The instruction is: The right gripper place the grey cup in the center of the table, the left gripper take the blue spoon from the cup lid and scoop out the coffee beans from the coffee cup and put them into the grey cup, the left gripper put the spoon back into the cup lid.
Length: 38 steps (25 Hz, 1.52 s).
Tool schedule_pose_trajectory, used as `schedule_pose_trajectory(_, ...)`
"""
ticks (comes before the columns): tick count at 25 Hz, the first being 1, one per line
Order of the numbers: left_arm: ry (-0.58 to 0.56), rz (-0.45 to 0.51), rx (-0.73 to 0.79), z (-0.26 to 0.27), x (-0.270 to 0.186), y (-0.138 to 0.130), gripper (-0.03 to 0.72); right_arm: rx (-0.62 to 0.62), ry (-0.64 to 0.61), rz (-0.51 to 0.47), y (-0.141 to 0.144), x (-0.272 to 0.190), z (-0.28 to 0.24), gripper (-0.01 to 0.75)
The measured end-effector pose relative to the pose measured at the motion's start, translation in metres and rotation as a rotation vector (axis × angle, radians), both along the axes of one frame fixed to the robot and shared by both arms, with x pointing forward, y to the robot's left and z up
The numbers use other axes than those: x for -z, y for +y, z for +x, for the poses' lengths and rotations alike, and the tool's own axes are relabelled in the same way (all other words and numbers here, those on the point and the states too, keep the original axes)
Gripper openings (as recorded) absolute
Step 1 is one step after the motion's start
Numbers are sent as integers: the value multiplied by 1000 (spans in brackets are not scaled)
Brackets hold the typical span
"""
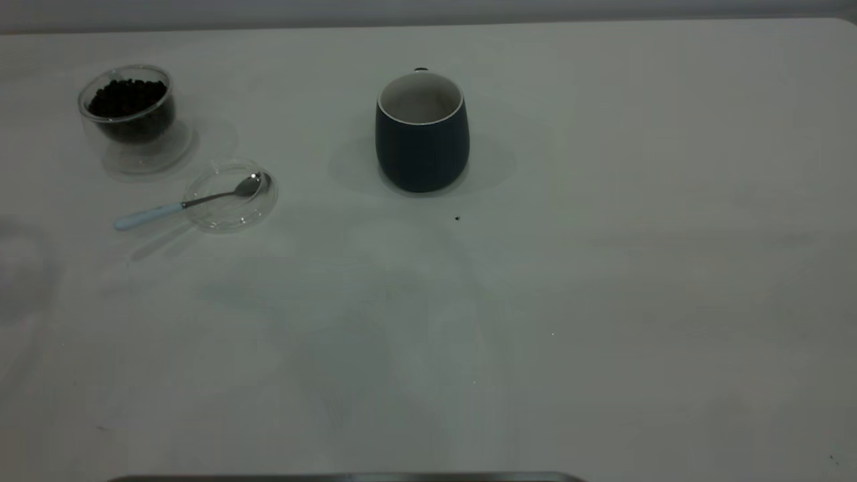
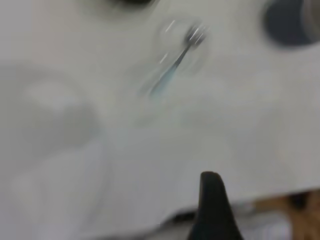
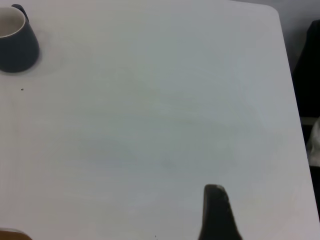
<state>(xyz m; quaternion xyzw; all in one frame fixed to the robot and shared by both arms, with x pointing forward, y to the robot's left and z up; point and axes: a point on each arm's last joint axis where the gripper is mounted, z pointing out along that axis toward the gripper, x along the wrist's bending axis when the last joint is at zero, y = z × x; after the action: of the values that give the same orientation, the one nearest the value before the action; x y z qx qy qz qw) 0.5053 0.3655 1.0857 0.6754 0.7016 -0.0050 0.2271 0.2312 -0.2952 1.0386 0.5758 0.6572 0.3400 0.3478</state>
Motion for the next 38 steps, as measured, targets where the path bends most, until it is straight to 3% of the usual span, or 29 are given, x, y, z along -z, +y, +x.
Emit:
schedule_pose_trajectory(1, 38, 39, -1, -9, -5, -2, 593, 0, 0, 0, 0, 0, 0, 462)
schedule_pose_trajectory(4, 14, 114, -85, -29, -27, -7, 593, 0, 0, 0, 0, 0, 0, 462)
schedule_pose_trajectory(9, -148, 143, -164, -75, -67, -23, 593, 0, 0, 0, 0, 0, 0, 462)
schedule_pose_trajectory(13, -266, 158, -100, -125, -76, -52, 593, 0, 0, 0, 0, 0, 0, 462)
schedule_pose_trajectory(18, -346, 159, 43, -184, -52, -79, 593, 0, 0, 0, 0, 0, 0, 462)
schedule_pose_trajectory(25, -395, 260, 145, -229, -13, -78, 593, 0, 0, 0, 0, 0, 0, 462)
schedule_pose_trajectory(30, -399, 328, 129, -247, 16, -72, 593, 0, 0, 0, 0, 0, 0, 462)
schedule_pose_trajectory(38, -489, 287, 33, -267, 22, -71, 593, 0, 0, 0, 0, 0, 0, 462)
